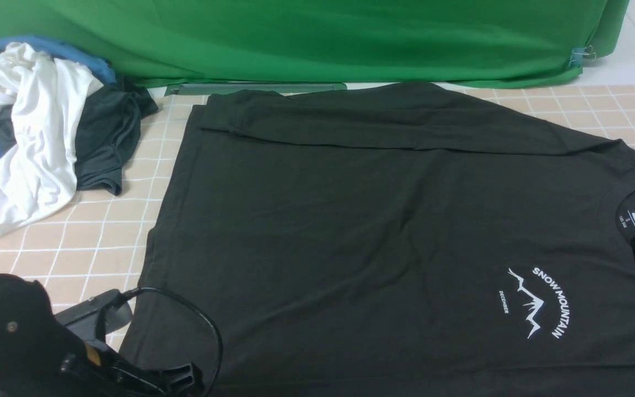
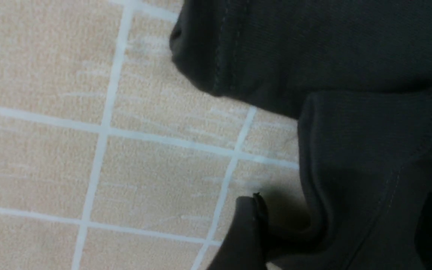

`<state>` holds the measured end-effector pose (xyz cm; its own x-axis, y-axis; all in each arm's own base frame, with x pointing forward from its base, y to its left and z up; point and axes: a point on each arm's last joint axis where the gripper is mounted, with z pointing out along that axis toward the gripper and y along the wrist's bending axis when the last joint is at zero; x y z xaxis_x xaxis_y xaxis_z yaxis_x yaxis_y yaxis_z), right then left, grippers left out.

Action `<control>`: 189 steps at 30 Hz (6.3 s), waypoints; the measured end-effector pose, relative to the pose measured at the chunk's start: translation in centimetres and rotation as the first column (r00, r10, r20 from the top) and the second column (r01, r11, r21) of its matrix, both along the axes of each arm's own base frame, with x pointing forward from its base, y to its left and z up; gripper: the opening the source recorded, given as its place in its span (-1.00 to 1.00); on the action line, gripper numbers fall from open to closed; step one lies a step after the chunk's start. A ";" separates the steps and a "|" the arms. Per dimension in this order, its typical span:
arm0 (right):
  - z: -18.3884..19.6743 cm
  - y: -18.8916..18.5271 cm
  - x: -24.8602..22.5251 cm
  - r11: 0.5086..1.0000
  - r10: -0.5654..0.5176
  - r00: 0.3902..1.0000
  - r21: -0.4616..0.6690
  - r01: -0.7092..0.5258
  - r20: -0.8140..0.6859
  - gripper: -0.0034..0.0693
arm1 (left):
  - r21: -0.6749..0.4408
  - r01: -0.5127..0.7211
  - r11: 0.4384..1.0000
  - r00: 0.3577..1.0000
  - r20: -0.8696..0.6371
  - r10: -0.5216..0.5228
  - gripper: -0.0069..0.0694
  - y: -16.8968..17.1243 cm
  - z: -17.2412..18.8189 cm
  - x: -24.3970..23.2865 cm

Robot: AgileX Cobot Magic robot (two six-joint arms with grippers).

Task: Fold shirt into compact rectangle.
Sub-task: 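Grasp the left edge of the dark T-shirt lying flat on the table, then fold the left side of the black T-shirt inward over its body, then grab the top left corner of the dark shirt with the left gripper, then fold the left side of the dark shirt inward over its body with the left gripper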

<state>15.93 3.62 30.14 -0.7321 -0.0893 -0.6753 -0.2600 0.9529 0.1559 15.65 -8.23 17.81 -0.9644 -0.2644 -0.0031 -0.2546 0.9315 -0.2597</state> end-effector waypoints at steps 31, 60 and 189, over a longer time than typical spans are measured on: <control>-0.1 0.0 -0.2 1.000 0.013 1.000 -0.006 -0.013 -0.020 -0.73 | -0.062 0.045 0.997 0.994 0.103 -0.038 -0.74 -0.3 3.0 0.0; -0.1 0.0 -0.2 1.000 0.013 1.000 -0.006 -0.013 -0.020 -0.63 | 0.279 0.047 0.959 0.840 0.509 -0.189 -0.74 0.8 6.8 17.1; 2.0 -0.1 1.8 0.974 -0.173 0.959 0.183 0.134 0.223 -0.41 | -0.168 -0.277 0.946 0.909 0.274 0.315 -0.78 -1.0 3.2 35.7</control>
<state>17.68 3.51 32.18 -0.5458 0.1380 -0.8265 -0.1610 0.9507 0.2651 51.37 -9.25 21.02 -0.8020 -0.5541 -0.2230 -0.4082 0.7810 -0.4726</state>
